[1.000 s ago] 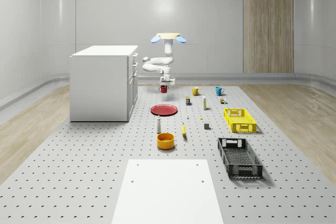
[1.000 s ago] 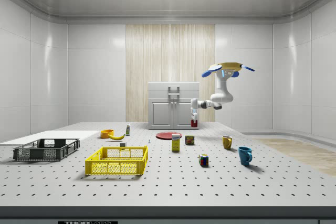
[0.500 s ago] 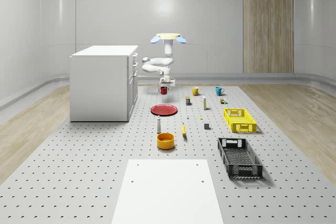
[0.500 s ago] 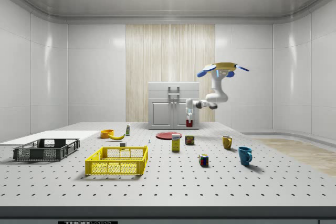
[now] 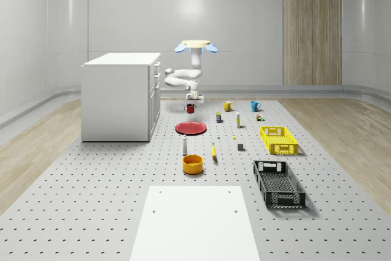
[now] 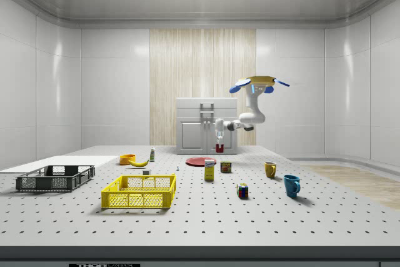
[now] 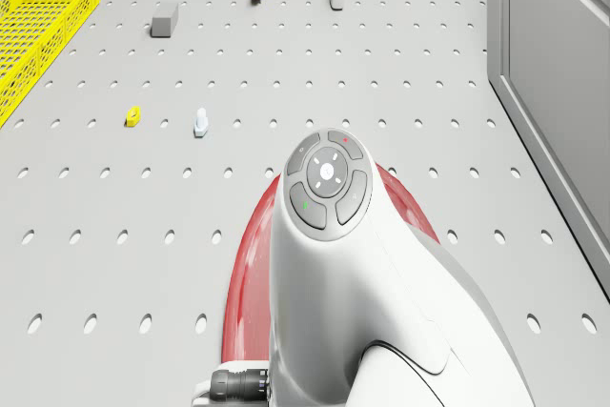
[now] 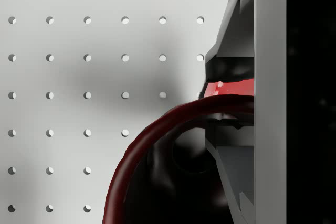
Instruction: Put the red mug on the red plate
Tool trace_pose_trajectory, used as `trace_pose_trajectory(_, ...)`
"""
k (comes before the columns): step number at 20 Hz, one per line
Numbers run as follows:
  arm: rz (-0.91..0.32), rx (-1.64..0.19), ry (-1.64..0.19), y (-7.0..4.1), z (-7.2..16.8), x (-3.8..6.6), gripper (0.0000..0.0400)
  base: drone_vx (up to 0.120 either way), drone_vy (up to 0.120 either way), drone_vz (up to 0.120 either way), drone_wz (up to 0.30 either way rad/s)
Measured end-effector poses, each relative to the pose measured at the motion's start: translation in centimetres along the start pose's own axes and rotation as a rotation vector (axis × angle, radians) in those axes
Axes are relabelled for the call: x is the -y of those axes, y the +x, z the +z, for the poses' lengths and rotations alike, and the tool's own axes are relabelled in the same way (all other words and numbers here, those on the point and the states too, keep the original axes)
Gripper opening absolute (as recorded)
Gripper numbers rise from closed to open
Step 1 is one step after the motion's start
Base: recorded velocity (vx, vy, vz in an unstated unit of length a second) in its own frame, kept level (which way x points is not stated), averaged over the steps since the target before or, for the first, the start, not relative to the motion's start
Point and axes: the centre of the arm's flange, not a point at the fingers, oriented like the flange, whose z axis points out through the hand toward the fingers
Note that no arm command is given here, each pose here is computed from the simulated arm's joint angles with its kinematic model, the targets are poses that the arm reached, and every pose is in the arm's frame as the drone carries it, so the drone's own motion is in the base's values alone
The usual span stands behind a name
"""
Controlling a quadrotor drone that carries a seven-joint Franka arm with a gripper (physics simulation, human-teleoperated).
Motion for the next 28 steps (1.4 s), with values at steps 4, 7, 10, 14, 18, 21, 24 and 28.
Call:
trace_pose_trajectory(4,0.0,0.0,0.0,0.0,0.0,0.0,0.01,0.12,0.0,-0.11,0.0)
trace_pose_trajectory(7,0.0,0.0,0.0,0.0,0.0,0.0,0.01,0.12,0.0,0.0,0.0)
trace_pose_trajectory(10,0.0,0.0,0.0,0.0,0.0,0.0,0.01,0.12,0.0,-0.067,0.0)
trace_pose_trajectory(14,0.0,0.0,0.0,0.0,0.0,0.0,0.01,0.12,0.0,-0.03,0.0)
trace_pose_trajectory(18,0.0,0.0,0.0,0.0,0.0,0.0,0.01,0.12,0.0,0.0,0.0)
trace_pose_trajectory(21,0.0,0.0,0.0,0.0,0.0,0.0,0.01,0.12,0.0,0.0,0.0)
trace_pose_trajectory(24,0.0,0.0,0.0,0.0,0.0,0.0,0.01,0.12,0.0,0.0,0.0)
trace_pose_trajectory(28,0.0,0.0,0.0,0.0,0.0,0.0,0.01,0.12,0.0,0.0,0.0)
